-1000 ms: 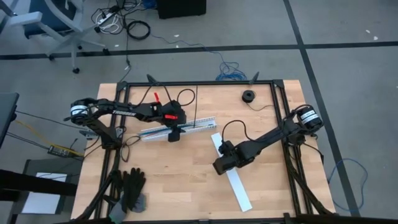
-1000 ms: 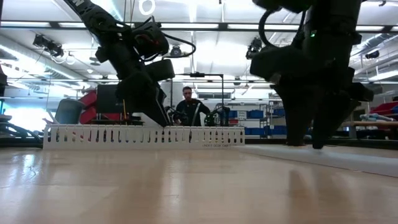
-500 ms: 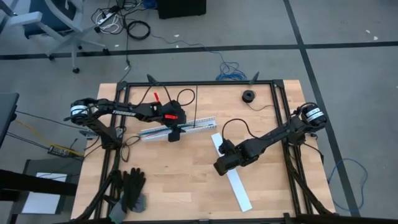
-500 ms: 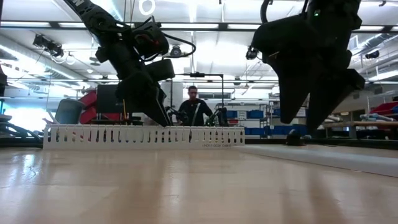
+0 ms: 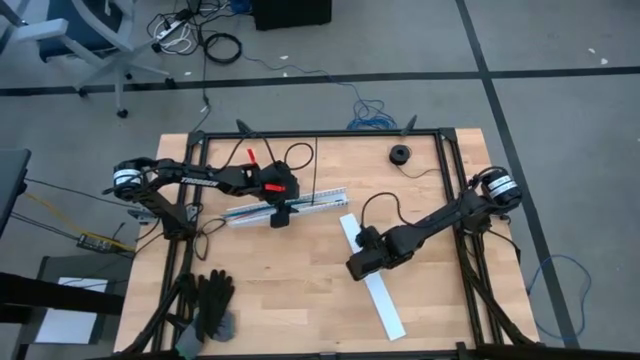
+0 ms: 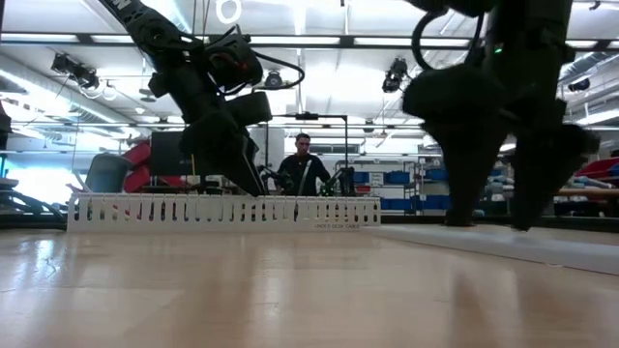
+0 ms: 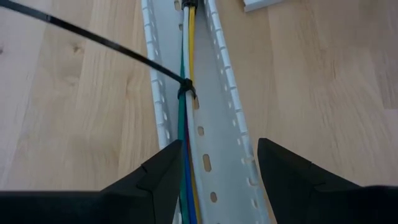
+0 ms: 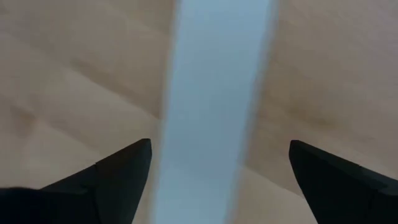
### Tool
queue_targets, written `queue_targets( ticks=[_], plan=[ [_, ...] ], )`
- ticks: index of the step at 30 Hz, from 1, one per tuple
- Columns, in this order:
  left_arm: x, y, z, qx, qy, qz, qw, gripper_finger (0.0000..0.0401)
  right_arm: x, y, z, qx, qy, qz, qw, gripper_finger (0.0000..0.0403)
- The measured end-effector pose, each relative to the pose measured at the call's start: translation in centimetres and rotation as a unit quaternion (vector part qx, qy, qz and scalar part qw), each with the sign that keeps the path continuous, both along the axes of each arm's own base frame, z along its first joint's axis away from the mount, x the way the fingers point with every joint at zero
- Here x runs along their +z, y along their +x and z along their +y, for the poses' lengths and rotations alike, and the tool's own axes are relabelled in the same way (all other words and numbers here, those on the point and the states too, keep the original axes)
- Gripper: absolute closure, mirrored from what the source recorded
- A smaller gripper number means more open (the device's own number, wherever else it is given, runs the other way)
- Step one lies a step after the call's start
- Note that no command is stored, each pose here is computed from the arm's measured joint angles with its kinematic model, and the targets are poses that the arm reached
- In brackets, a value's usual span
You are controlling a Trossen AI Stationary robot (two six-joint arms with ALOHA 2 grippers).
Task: Ziptie cables
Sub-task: Close the white cable duct
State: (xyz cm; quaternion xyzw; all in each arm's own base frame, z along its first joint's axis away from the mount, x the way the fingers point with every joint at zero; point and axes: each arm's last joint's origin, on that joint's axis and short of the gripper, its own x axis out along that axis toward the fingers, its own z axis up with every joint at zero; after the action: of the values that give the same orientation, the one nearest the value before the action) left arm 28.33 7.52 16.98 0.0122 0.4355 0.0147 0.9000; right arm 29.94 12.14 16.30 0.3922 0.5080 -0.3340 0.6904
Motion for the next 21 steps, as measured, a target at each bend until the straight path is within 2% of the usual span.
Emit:
queue_targets(
  ticks=[8,17,21],
  plan=[
    [0.0,0.0,0.0,0.0,0.001,-0.002,1.0,0.0217,-2.3,1.2,0.6,0.006,0.005,-0.002,1.0,0.0045],
    [0.0,0.1,0.0,0.001,0.001,-0.004,1.0,0.0217,-2.7,1.1,0.5,-0.006,-0.002,0.015,1.0,0.0061],
    [0.1,0.1,0.0,0.003,-0.001,-0.005,1.0,0.0217,-2.8,1.0,0.3,-0.009,-0.002,0.021,1.0,0.0087]
  ],
)
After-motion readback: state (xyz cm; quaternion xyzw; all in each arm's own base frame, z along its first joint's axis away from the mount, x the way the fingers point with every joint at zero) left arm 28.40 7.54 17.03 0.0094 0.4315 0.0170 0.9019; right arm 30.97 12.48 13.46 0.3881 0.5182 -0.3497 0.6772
